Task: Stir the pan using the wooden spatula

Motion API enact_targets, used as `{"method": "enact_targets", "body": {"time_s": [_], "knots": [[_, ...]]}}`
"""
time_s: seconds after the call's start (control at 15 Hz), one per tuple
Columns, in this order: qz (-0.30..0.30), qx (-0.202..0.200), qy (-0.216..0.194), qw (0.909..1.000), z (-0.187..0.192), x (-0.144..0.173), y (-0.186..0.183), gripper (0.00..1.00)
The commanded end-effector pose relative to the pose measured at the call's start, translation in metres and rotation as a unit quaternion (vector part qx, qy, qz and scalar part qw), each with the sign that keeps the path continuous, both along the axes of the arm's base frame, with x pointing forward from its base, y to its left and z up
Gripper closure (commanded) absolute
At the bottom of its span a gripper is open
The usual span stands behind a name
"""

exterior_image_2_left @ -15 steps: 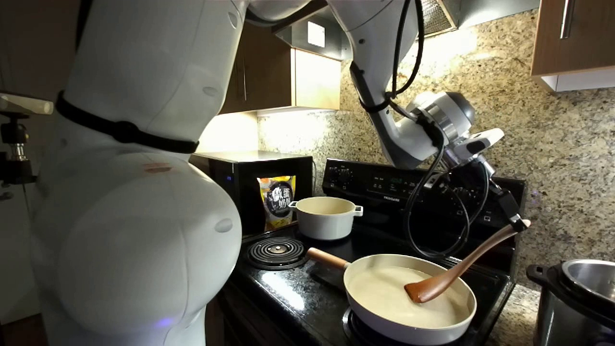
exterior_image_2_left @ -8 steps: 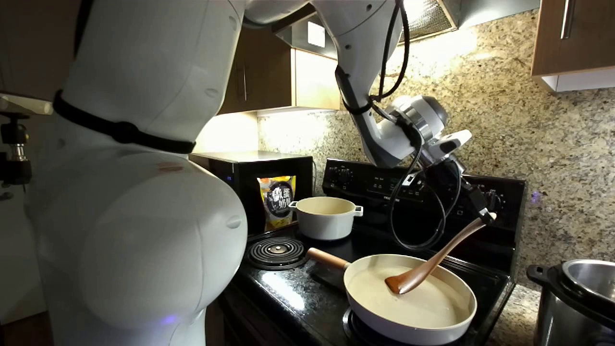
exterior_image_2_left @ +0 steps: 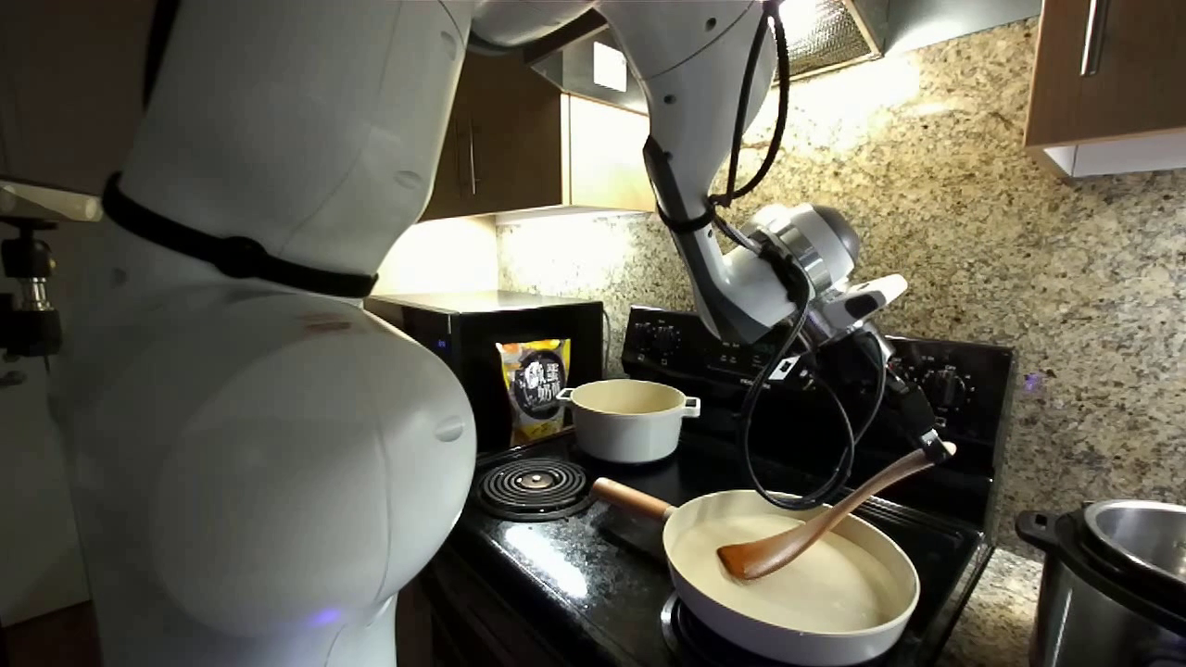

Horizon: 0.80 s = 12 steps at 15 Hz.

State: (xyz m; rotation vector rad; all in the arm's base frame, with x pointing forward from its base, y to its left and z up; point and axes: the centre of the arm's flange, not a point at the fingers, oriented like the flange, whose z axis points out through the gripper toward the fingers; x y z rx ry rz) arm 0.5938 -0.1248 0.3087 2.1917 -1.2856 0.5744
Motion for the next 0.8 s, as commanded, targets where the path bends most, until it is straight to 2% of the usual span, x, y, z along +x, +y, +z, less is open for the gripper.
{"method": "enact_targets", "body": {"time_s": [0.0,0.33,0.73], "knots": [[-0.011,0.014,0.001,0.9998,-0.011,-0.028,-0.016,0.93],[-0.041,0.020,0.010,0.9989,-0.022,-0.047,-0.050,0.93],[-0.079,0.013,0.009,0.9967,-0.016,-0.054,-0.093,0.93]]}}
